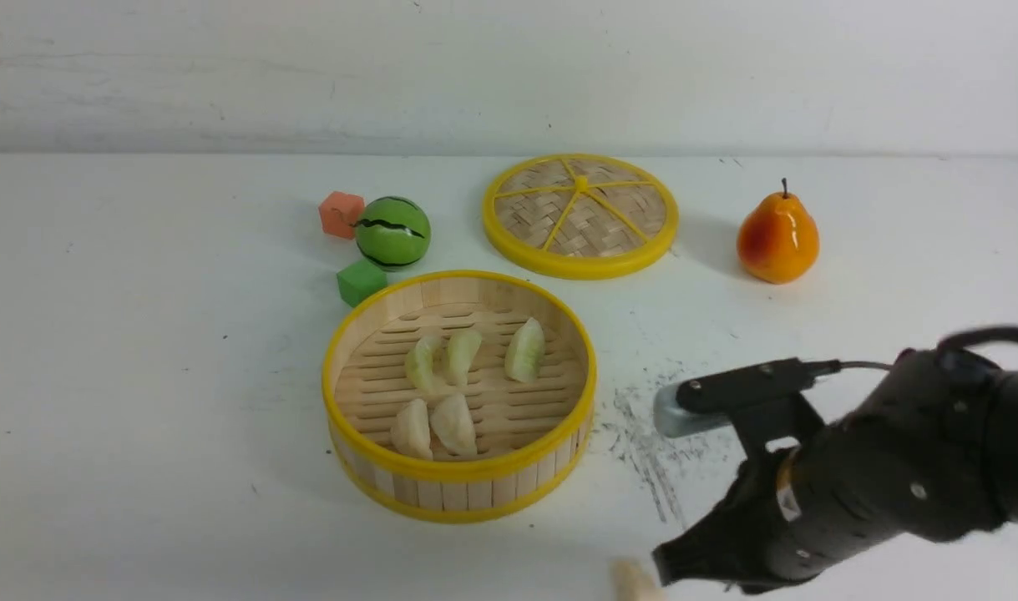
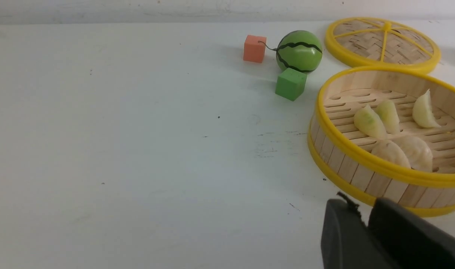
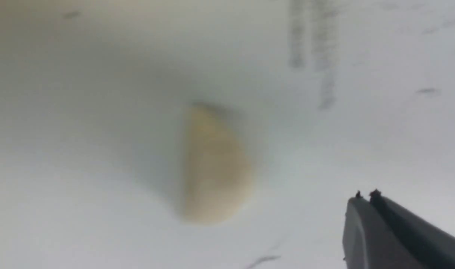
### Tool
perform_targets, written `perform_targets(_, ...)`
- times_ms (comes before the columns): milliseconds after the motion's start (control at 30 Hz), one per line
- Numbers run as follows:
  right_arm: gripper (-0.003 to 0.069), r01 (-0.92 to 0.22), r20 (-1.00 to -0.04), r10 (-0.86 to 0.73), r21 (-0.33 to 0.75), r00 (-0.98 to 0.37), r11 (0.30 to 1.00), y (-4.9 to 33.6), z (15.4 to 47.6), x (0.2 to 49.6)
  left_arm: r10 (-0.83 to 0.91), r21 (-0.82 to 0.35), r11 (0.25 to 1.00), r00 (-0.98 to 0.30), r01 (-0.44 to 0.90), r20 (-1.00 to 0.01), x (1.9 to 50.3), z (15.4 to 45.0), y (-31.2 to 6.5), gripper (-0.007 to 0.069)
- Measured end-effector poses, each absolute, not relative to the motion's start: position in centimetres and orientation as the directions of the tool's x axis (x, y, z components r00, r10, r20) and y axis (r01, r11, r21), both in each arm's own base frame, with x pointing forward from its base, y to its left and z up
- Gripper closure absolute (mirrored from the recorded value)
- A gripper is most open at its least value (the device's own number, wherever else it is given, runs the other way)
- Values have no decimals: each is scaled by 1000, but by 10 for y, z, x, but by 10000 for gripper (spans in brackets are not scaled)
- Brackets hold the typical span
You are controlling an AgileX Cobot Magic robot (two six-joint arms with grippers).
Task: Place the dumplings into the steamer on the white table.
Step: 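Place the dumpling in the bamboo steamer basket with the right gripper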
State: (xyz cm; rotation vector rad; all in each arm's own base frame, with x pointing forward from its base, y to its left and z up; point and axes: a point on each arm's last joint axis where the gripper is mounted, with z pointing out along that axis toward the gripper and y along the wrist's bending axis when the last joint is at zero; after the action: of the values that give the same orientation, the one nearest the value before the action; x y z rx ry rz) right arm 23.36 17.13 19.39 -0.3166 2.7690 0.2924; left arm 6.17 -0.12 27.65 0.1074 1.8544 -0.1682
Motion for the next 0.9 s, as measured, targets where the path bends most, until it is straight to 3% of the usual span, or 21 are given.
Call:
perform_targets(133,475,-343,-340,-238,291,-910,893,191,198,235,-13,-61,985,-285,161,-958,62,277,-1,524)
perform_targets(267,268,-346,-304,-256,294,-918,891,197,177,240,-13,-61,985,-285,161,-958,62,277,-1,524)
perform_targets(333,228,-340,-292,-256,287,-921,896,198,167,243,-13,-61,985,-285,161,-958,62,277,-1,524)
perform_targets(433,234,-333,-306,-245,280,-920,900,201,158,249,-13,-61,985,-285,161,-958,62,277,-1,524)
perform_targets(600,370,-338,-326,-242,278,-914,899,203,157,253,-13,-61,985,-285,161,-958,62,277,-1,525)
perform_targets(800,374,-394,-327,-308,241,-893,887,198,170,249,-12,-60,985,-285,161,-959,62,277,-1,525)
perform_targets(900,374,-424,-360,-328,229,-873,876,197,195,253,-10,-58,985,-284,160,-959,62,277,-1,525)
